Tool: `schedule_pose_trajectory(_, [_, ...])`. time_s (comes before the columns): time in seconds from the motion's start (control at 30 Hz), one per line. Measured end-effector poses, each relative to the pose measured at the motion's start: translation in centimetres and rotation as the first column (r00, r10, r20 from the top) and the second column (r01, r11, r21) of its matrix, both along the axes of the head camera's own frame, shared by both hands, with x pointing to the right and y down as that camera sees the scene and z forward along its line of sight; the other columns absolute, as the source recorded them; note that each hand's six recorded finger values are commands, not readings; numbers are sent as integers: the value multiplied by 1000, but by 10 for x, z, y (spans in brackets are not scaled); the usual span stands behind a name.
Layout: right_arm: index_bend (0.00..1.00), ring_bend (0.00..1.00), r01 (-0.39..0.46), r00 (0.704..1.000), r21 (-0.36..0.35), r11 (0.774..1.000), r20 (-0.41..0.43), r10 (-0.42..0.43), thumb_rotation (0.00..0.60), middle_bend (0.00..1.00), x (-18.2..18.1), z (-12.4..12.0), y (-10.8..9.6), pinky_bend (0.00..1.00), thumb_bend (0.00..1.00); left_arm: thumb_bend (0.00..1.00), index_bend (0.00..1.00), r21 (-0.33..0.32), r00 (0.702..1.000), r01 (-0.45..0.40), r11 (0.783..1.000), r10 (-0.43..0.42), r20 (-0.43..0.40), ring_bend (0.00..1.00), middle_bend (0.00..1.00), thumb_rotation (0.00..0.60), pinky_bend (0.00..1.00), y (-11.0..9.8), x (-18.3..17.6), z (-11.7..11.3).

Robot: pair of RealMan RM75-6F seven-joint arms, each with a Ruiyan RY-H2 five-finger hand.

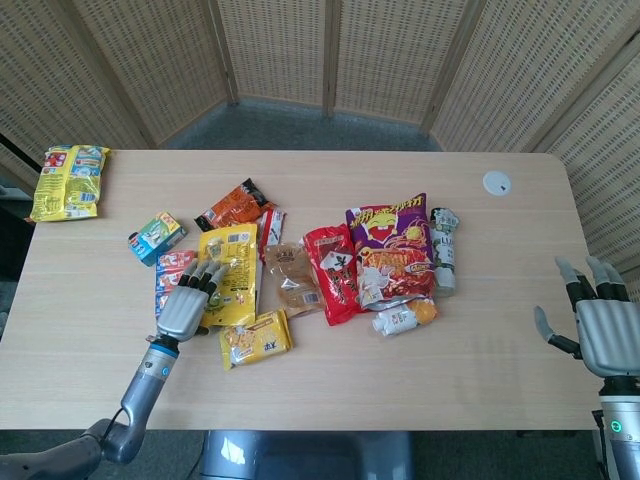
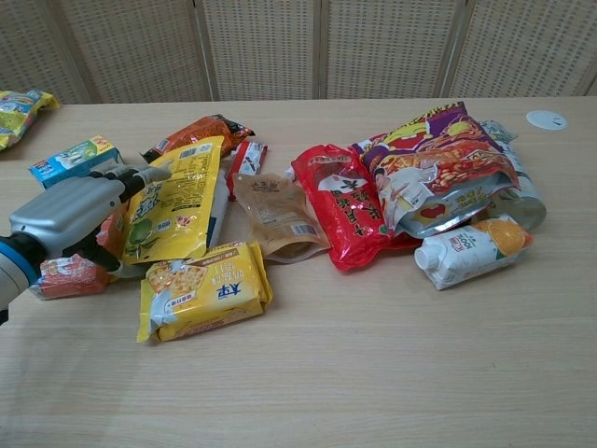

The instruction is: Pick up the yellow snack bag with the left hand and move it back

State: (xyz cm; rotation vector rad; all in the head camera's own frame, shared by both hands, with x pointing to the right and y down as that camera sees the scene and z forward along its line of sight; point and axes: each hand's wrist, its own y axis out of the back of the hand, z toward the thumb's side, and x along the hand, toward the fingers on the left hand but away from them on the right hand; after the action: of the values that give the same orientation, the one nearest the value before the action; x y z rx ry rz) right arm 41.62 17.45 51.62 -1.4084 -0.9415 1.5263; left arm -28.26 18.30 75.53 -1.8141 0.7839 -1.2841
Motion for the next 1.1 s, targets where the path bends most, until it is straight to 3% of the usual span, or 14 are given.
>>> schedule_pose_trajectory(0.1, [0, 0, -3, 1000, 0, 1000, -2, 3, 67, 256, 0, -1, 0, 5, 444, 518, 19, 0, 1000, 23, 1000, -23, -12, 152, 28, 600, 135, -3, 2, 3])
schedule_pose_trajectory(0.2, [0, 0, -6, 1000, 4, 1000, -3, 6, 71, 256, 1, -3, 0, 14, 444, 639, 120, 1, 999, 40, 999, -40, -24, 197, 61, 600, 255, -4, 5, 7])
schedule_pose_trajectory(0.4, [0, 0, -7, 1000, 0, 1000, 4, 7, 70, 257, 0, -3, 0, 25, 443, 712, 187, 4, 998, 52, 999, -52, -24, 274, 95, 600, 407, -8, 11, 12])
schedule_pose_trajectory(0.5, [0, 0, -6, 1000, 0, 1000, 5, 6, 70, 257, 0, -3, 0, 30, 444, 741, 216, 7, 998, 59, 998, -59, -25, 365, 145, 600, 473, -11, 13, 14])
schedule_pose_trajectory(0.57, [0, 0, -6, 1000, 1, 1000, 6, 6, 69, 257, 0, -4, 0, 34, 444, 780, 304, 14, 997, 69, 998, -69, -30, 474, 238, 600, 559, -13, 14, 13])
schedule_pose_trajectory(0.63, [0, 0, -6, 1000, 6, 1000, 8, 6, 70, 257, 0, -5, 0, 35, 444, 839, 461, 24, 996, 78, 997, -77, -40, 652, 400, 600, 734, -16, 15, 12])
schedule_pose_trajectory(0.77, [0, 0, -6, 1000, 8, 1000, 8, 6, 70, 257, 0, -6, -1, 42, 444, 881, 736, 61, 991, 111, 992, -106, -80, 898, 687, 600, 970, -24, 16, 6])
schedule_pose_trajectory(0.87, [0, 0, -6, 1000, 8, 1000, 10, 6, 69, 257, -1, -6, -1, 44, 443, 880, 807, 99, 986, 129, 987, -118, -114, 967, 760, 600, 1000, -33, 18, -1])
schedule_pose_trajectory(1.1, [0, 0, 0, 1000, 6, 1000, 16, 0, 69, 257, -4, -4, -2, 44, 444, 875, 820, 191, 974, 168, 967, -133, -184, 985, 778, 600, 1000, -57, 14, -29])
